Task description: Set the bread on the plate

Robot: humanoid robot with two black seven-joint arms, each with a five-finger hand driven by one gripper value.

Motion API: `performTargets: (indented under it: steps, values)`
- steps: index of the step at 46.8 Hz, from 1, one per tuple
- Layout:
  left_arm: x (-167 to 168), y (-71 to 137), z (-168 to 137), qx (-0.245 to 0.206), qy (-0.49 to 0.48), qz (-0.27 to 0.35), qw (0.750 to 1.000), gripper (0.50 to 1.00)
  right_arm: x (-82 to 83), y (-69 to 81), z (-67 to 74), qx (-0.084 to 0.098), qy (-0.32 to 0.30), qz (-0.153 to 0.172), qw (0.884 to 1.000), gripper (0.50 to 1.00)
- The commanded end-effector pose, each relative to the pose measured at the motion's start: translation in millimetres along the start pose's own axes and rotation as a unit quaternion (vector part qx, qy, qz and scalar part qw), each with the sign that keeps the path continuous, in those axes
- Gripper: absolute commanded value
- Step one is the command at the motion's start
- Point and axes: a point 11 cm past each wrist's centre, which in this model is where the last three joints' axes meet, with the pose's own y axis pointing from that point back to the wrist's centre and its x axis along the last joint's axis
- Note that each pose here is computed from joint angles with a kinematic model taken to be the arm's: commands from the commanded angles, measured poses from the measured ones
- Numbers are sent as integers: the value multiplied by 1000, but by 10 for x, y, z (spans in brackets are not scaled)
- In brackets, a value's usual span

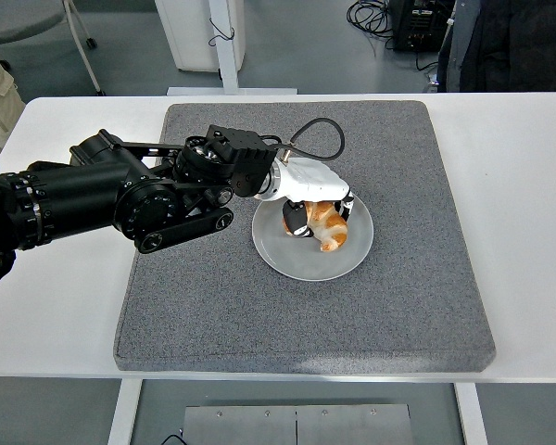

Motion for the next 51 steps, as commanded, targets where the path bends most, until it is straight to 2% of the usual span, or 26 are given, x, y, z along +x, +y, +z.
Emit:
performTargets:
  steps: [1,18,19,20,22,40,51]
  values:
    - [-11,-6,10,-1,1,-1,1000,500,-1,0,2,0,0,0,1000,1000]
    - [-71,-14,0,0,11,-5,1000,500,-1,0,2,0,1,0,1000,1000]
    - [-65,-13,-2,0,12,-5,1000,514,1,0,2,0,0,1,1000,1000]
    - [-52,-10,-1,0,13,-5,1000,640,1,0,2,0,0,1,1000,1000]
    - [-52,-1,-16,2,15,-8,1000,998,-1,0,2,0,0,0,1000,1000]
    - [42,98,-87,5,14,-9,1000,1000,-1,0,2,0,0,0,1000,1000]
    - [461,269,-89,1,39,10,999,1000,1,0,2,0,0,1,1000,1000]
